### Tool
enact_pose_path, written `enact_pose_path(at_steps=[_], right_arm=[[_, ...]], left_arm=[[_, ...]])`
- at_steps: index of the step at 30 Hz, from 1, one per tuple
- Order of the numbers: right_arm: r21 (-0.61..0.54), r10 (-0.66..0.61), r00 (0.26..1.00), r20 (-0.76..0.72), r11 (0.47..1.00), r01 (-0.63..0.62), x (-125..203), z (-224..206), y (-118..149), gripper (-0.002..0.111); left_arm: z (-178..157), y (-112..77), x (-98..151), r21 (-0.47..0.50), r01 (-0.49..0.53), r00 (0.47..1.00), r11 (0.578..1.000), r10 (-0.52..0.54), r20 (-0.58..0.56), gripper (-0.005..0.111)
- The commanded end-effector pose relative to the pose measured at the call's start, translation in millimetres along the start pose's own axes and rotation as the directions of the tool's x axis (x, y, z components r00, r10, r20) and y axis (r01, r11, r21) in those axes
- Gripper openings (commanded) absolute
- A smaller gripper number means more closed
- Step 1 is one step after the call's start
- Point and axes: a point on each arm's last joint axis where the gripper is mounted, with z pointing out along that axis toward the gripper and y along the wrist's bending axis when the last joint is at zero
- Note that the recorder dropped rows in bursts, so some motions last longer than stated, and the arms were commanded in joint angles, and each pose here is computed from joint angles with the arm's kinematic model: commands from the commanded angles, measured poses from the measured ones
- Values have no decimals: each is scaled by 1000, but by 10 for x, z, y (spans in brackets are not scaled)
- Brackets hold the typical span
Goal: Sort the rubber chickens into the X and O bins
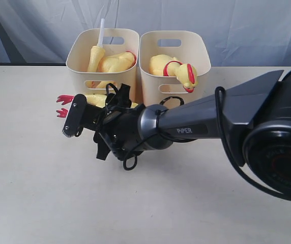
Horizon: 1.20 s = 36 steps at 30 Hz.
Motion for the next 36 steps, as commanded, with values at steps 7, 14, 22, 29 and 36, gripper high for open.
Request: enact_pose_path(at_steps=[7,14,22,29,36], right_arm=[[-13,43,999,-1,999,-43,-40,-36,25,49],[-12,31,1000,5,999,-31,-101,-87,99,-1],[-3,17,1000,11,1000,-17,-195,-189,176,-1],[-16,111,994,18,994,-111,-314,-396,112,-1],[-29,199,979,47,980,-198,-435,-628,-17,-1]], left_arm=[[-10,-2,12,2,6,1000,1000,-6,1,0],[-10,-2,12,2,6,1000,1000,-6,1,0],[-10,-2,12,2,6,1000,1000,-6,1,0],[-10,-2,12,2,6,1000,1000,-6,1,0],[-10,-2,12,2,6,1000,1000,-6,1,0]])
